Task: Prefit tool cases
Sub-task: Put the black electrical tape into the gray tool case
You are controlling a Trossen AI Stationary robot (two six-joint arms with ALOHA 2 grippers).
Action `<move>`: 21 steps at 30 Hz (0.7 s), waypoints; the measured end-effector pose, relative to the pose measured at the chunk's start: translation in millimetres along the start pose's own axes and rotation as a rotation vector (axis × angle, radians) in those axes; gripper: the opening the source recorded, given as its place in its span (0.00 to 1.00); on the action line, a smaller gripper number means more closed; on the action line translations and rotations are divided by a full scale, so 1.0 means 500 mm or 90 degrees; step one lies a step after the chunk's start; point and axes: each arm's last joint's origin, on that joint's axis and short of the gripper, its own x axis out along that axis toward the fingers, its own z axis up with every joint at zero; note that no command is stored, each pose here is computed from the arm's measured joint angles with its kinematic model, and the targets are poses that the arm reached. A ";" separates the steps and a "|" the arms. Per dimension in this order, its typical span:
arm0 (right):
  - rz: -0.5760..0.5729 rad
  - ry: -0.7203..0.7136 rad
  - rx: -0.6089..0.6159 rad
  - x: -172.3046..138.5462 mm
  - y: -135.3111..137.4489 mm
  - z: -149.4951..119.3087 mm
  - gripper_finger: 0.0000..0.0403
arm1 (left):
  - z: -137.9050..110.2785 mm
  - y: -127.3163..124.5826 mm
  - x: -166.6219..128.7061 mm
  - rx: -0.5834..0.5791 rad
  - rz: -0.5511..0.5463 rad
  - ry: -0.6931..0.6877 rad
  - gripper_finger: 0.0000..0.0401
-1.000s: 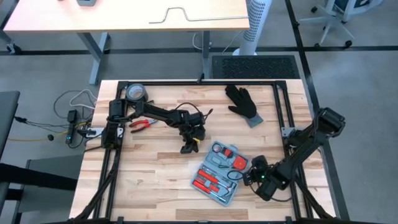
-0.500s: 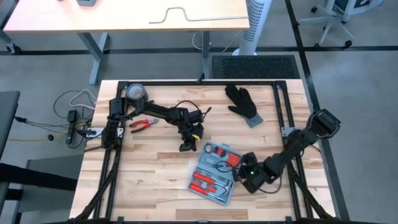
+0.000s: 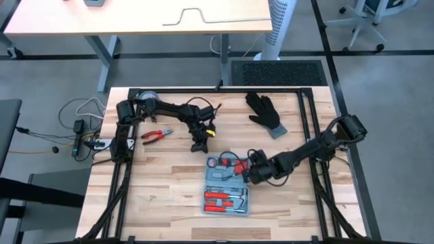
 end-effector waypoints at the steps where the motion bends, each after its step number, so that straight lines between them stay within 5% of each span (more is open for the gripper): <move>1: -0.002 -0.003 -0.006 0.000 -0.001 0.005 0.00 | -0.003 0.004 -0.004 -0.007 0.001 0.001 0.00; 7: -0.028 -0.004 -0.019 -0.007 -0.010 0.016 0.00 | -0.023 0.007 -0.044 -0.027 0.023 0.006 0.00; 11: -0.024 0.025 -0.032 -0.024 -0.013 0.016 0.00 | -0.088 -0.009 -0.061 -0.056 0.028 -0.035 0.00; 15: 0.040 0.042 -0.030 -0.046 0.004 0.015 0.00 | -0.153 -0.052 -0.051 -0.094 0.024 -0.103 0.00; 21: 0.073 0.119 -0.042 -0.047 0.012 -0.001 0.00 | -0.165 -0.118 0.002 -0.099 0.046 -0.194 0.00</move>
